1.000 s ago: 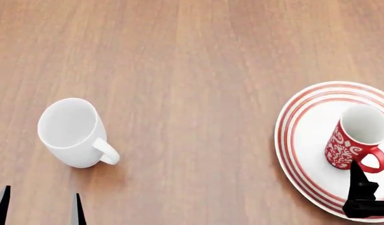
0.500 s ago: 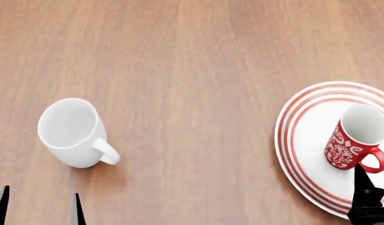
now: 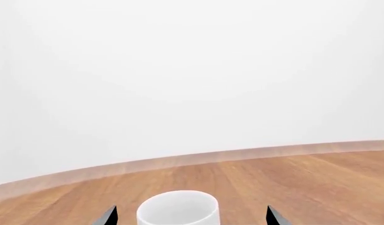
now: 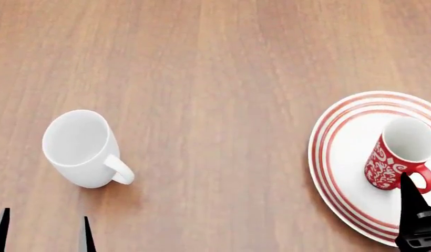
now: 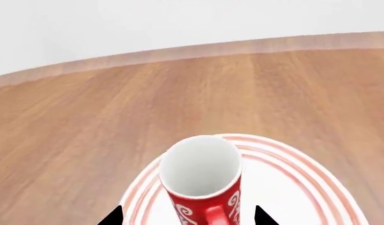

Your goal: Pick up the red mug and put it on the plate

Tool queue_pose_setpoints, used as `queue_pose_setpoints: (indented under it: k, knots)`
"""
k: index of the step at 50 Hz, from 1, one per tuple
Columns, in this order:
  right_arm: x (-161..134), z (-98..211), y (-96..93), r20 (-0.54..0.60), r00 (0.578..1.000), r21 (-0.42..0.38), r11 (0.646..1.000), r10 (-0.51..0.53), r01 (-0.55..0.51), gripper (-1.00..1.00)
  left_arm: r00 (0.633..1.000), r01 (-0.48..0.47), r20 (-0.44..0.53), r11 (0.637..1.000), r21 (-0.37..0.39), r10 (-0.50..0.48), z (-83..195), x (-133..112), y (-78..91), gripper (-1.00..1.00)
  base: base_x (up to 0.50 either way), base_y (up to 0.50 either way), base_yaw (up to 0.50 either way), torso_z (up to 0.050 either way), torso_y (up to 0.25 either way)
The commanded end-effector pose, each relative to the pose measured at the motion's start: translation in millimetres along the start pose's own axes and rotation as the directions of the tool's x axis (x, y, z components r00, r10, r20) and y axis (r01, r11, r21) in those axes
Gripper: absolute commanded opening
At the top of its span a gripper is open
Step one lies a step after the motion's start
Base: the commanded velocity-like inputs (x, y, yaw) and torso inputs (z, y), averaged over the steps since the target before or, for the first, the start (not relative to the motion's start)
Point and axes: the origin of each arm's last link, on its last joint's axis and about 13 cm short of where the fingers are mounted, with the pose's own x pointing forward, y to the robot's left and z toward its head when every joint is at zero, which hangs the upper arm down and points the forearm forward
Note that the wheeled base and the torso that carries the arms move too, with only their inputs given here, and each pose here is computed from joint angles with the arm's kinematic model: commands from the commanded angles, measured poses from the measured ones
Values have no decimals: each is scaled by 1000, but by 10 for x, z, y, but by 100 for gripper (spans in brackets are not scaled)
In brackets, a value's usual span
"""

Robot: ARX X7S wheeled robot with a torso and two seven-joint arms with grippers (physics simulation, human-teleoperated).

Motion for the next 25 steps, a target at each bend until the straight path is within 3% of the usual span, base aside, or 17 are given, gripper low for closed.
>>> queue_pose_setpoints:
  k: [1,25]
  knots:
    - [-5,191,121,47,997,-21,998,61,-60,100,1000,0,3,1000,1,0,0,1,0,100,0,0,0,0,0]
    - [-40,601,462,165,957,-92,970,238,-225,100,1000,-1,6,1000,2,1,0,1,0,100,0,0,0,0,0]
